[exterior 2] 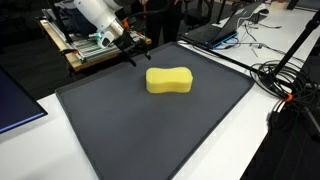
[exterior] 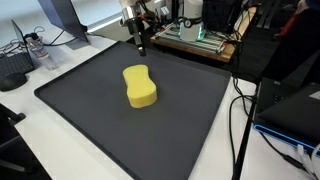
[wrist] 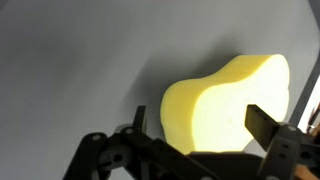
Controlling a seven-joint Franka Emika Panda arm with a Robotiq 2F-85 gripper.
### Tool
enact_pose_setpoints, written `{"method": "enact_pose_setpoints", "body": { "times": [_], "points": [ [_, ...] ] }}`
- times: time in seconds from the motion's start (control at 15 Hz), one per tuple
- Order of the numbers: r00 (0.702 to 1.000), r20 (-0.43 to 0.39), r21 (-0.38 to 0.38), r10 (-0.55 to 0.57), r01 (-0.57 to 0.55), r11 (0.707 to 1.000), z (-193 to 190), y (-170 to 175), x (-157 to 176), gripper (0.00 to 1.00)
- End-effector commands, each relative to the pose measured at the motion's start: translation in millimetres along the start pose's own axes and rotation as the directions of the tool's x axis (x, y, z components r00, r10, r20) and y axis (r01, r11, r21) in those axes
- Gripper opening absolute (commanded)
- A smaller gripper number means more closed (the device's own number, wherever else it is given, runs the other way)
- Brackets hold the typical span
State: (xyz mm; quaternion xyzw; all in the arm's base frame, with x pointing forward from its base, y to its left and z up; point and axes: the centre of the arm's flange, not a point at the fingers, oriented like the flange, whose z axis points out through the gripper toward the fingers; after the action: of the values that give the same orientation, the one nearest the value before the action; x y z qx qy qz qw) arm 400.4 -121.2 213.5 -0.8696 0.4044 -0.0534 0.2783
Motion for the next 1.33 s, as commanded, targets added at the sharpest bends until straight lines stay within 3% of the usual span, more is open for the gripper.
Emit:
{"method": "enact_pose_setpoints", "body": {
  "times": [0.0, 0.2, 0.4, 0.67, 0.87, 1.0, 1.27],
  "points": [
    [0.996, -0.072, -0.083, 0.051, -0.057, 0.995, -27, -19, -40, 1.0],
    [0.992, -0.125, -0.112, 0.008, -0.022, 0.993, -43, -43, -58, 1.0],
    [0.989, -0.116, -0.131, -0.095, 0.079, 0.988, -53, -83, -69, 1.0],
    [0.959, -0.071, -0.173, -0.275, 0.26, 0.95, -49, -144, -88, 1.0],
    [0.897, -0.023, -0.217, -0.442, 0.427, 0.878, -40, -186, -104, 1.0],
    [0.833, 0.016, -0.247, -0.553, 0.54, 0.805, -32, -211, -108, 1.0],
    [0.698, 0.121, -0.224, -0.705, 0.711, 0.666, -20, -249, -113, 1.0]
  ]
}}
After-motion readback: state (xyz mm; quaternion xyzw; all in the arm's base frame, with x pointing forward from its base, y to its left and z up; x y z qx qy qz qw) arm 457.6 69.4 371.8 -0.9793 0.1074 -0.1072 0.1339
